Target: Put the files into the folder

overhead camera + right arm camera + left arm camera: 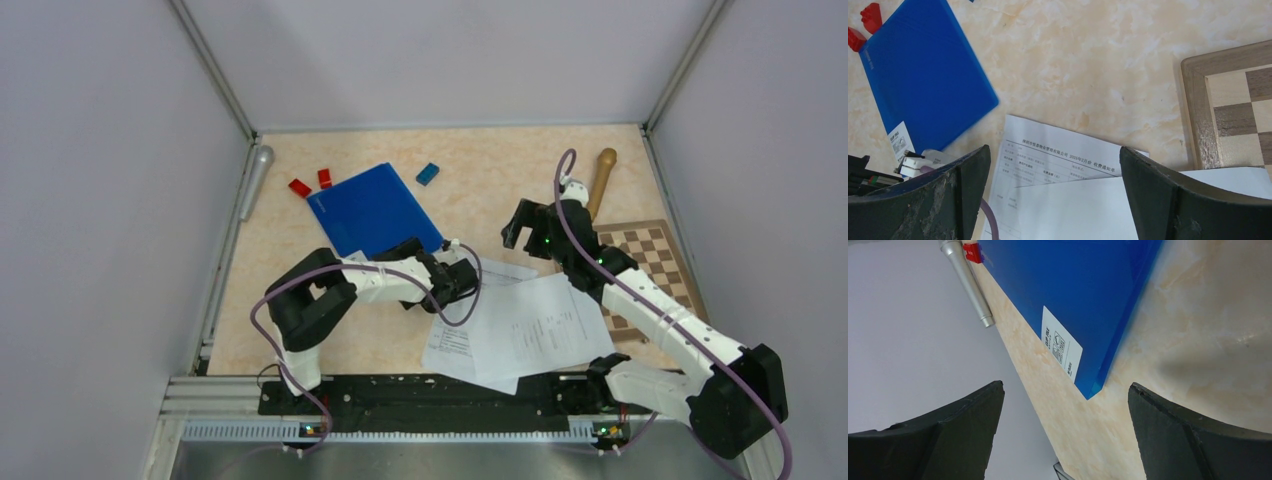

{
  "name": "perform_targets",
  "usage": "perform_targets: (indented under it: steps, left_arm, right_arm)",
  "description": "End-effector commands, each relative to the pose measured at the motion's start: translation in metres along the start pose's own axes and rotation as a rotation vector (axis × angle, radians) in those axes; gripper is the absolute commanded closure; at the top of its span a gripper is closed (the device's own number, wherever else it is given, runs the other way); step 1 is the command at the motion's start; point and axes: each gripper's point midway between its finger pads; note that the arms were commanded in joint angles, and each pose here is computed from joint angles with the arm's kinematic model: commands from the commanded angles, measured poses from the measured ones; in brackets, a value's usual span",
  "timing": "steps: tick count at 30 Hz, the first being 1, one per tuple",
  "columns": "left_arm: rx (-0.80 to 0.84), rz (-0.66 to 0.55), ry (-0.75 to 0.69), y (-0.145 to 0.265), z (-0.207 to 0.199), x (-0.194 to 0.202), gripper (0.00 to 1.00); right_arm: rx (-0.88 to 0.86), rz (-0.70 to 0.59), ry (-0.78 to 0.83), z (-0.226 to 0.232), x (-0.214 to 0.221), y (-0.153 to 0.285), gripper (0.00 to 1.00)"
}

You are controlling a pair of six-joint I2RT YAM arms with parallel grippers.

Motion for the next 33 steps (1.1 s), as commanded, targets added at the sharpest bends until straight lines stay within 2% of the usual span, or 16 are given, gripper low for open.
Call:
perform_targets:
  steps: [1,15,24,33]
  left_arm:
    - [-0.076,-0.035,0.050,-0.009,0.004,-0.004,0.01]
    - [-0.176,0.043,0.055,-0.039,0.012,0.011,0.03]
    - [-0.243,0.043,0.058,-0.043,0.019,0.008,0.04]
    - [-0.243,0.029,0.041,-0.046,0.019,-0.001,0.05]
  right_arm:
    - [-0.021,-0.052,0.006,0.007,-0.019,0.010,0.01]
    - [-0.003,-0.035,0.007,0.001,-0.010,0.006,0.01]
    - [-0.003,-0.019,-0.004,-0.002,0.000,0.005,0.01]
    - [0.000,-0.019,-0.014,-0.004,0.003,0.005,0.01]
Point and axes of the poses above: each gripper's point midway between its finger pads, its own y axis back along the fingers, its own z axis along the line the jaws close on, x = y × z, and after that the axes turned 6 degrees about y, right-handed
